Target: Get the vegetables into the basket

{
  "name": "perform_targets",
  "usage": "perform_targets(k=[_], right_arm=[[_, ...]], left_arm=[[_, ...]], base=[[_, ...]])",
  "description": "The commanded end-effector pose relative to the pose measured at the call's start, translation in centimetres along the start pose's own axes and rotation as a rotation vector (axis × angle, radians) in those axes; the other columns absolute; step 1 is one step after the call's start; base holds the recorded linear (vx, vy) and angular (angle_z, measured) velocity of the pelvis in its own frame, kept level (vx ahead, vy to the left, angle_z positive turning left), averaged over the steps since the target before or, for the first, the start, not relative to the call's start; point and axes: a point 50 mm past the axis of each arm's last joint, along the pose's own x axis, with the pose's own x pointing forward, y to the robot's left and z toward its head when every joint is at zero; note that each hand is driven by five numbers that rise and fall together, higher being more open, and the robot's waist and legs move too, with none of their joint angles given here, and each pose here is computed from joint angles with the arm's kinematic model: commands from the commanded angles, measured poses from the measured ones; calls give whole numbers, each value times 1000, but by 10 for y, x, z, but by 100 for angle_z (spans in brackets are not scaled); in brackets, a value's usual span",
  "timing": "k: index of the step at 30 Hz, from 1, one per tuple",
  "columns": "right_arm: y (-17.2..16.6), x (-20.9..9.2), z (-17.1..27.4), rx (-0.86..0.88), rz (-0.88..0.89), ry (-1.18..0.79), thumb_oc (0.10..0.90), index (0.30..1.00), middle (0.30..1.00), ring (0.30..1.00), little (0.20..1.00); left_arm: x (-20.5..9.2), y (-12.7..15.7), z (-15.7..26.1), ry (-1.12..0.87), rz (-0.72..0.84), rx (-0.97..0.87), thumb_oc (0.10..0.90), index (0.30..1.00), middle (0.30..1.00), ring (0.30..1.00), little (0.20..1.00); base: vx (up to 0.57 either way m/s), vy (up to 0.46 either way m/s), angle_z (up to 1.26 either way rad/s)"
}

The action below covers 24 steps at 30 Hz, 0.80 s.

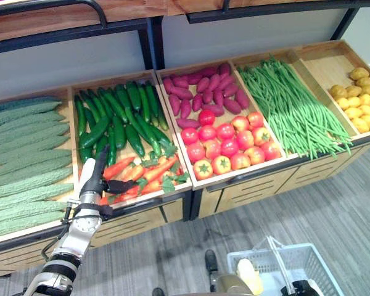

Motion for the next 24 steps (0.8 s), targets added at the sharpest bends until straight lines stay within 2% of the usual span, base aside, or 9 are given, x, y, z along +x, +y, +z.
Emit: perform_targets(k=[1, 11, 16, 17, 18, 19, 20, 21, 24], right_arm=[[-21, 4, 10, -67, -58, -55, 400, 300, 300, 300, 300], [-24, 5, 18, -61, -67, -83, 400, 300, 300, 300, 300], [-27, 6, 23, -63, -85, -93, 400, 300, 300, 300, 300], [-28, 7, 24, -65, -93, -99, 400, 300, 300, 300, 300], [-28, 7, 24, -63, -93, -99, 400, 300, 300, 300, 300], [-30, 7, 27, -67, -108, -107, 400, 300, 300, 300, 300], [-30, 7, 27, -66, -108, -107, 400, 300, 300, 300, 300], [-31, 7, 29, -75, -119, -115, 400, 300, 300, 300, 300], [-31, 8, 30, -80, -128, -114, 400, 300, 300, 300, 300]], left_arm=[[35, 42, 49, -197, 124, 33, 900, 1000, 1000, 1000, 1000], [40, 25, 50, -205, -22, 178, 900, 1000, 1000, 1000, 1000], [46, 20, 38, -172, -42, 477, 900, 1000, 1000, 1000, 1000], [49, 25, 31, -144, -27, 610, 731, 764, 764, 764, 764], [49, 24, 32, -146, -27, 611, 637, 632, 632, 632, 632], [53, 24, 32, -149, -19, 737, 400, 300, 300, 300, 300], [54, 24, 32, -150, -19, 738, 400, 300, 300, 300, 300], [56, 28, 30, -140, 3, 826, 400, 300, 300, 300, 300], [57, 27, 23, -95, 23, 845, 400, 300, 300, 300, 300]], base=[[-1, -3, -3], [1, 2, -5], [-3, 6, -7], [-10, 2, -5], [-23, -4, -8], [-15, -5, -13], [-27, -2, -17], [-22, 1, -15], [-17, 6, -5]])
